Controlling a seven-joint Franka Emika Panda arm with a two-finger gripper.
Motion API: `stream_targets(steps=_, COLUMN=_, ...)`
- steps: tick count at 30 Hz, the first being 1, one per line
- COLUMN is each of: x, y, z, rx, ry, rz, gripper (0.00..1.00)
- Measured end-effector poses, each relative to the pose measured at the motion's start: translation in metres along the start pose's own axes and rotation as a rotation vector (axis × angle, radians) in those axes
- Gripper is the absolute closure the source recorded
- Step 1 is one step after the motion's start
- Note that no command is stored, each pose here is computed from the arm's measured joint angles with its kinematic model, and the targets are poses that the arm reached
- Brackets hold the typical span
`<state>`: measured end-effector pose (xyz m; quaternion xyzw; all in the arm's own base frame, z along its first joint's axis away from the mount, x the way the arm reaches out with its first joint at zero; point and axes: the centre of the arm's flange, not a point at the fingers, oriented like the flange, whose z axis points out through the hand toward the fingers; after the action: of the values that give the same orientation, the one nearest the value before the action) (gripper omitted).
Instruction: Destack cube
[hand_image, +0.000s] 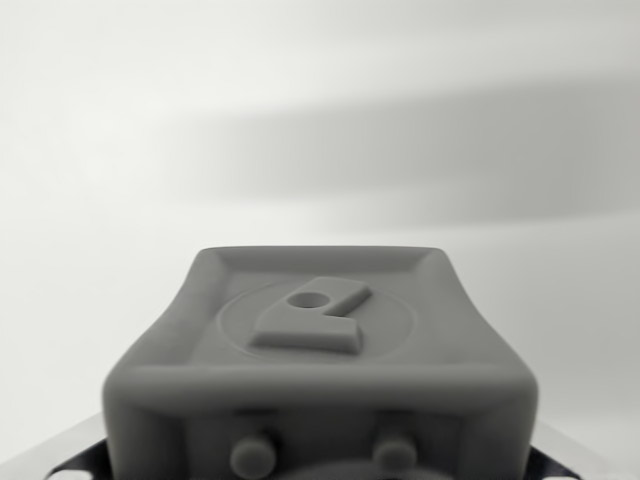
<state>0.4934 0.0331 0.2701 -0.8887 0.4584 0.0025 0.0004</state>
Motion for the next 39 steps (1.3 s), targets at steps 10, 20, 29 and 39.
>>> stream_targets(steps=10, x=-0.018, y=-0.01, z=0.001, rx=0.0013, ry=0.0008, rz=0.045, gripper=1.0)
stream_targets(steps=20, x=-0.035, y=-0.019, z=0.002, rx=0.0009, ry=0.0007, rz=0.089, gripper=1.0)
stream_targets(steps=29, x=-0.049, y=-0.026, z=0.004, rx=0.0008, ry=0.0006, rz=0.127, gripper=1.0)
stream_targets(steps=39, x=-0.066, y=-0.035, z=0.006, rx=0.0004, ry=0.0004, rz=0.169, gripper=1.0)
